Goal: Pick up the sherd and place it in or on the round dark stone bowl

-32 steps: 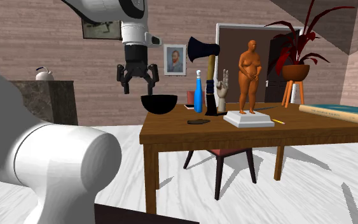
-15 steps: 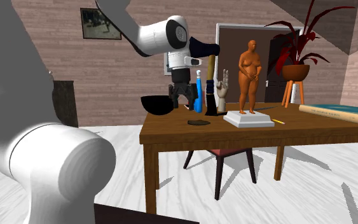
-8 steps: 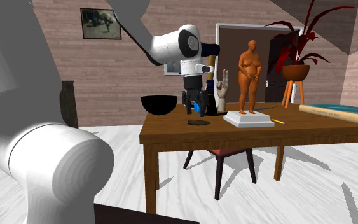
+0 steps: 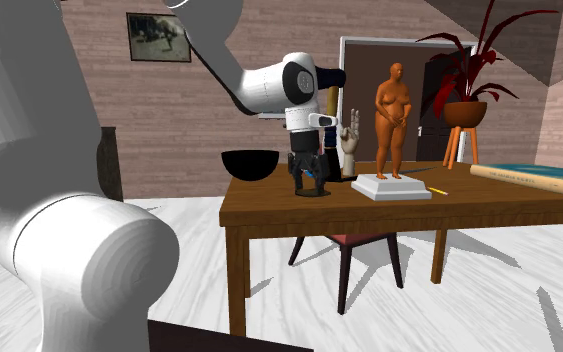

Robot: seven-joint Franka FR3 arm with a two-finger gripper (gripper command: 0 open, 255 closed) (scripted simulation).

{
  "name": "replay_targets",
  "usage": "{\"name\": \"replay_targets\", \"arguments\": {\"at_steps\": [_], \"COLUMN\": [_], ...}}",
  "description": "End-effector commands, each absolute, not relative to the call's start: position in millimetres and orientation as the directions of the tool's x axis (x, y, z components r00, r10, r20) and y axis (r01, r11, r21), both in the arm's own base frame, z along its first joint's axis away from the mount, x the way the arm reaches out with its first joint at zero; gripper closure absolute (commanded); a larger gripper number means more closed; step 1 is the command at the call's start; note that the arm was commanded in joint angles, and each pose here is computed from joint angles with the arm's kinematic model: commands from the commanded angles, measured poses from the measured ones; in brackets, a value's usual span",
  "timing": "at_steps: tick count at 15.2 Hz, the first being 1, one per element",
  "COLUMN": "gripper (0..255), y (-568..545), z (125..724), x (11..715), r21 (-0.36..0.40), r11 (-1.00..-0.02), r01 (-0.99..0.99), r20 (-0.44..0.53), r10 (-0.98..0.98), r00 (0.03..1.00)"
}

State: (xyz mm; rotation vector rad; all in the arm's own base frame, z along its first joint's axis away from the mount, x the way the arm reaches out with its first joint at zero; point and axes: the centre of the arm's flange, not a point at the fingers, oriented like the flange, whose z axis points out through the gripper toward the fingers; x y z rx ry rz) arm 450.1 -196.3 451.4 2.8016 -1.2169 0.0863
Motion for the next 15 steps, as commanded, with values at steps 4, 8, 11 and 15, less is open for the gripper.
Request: {"name": "replay_targets", "arguments": {"at_steps": [4,8,11,15], "gripper": [0,255,255,255], "y": [-196.4,-196.4,-196.4,-196.4], "z": [451.0,451.0,451.0,456.2], "x": [450.0,450.0,450.0,450.0], "r21": [0.056,0.056,0.056,0.056], "r11": [-0.68,-0.68,-0.68,-0.68], "r01": [-0.731,-0.731,-0.731,-0.731], "r20": [0.086,0.086,0.086,0.086], "r10": [-0.727,-0.727,-0.727,-0.727], "r00": [0.682,0.682,0.682,0.682]}}
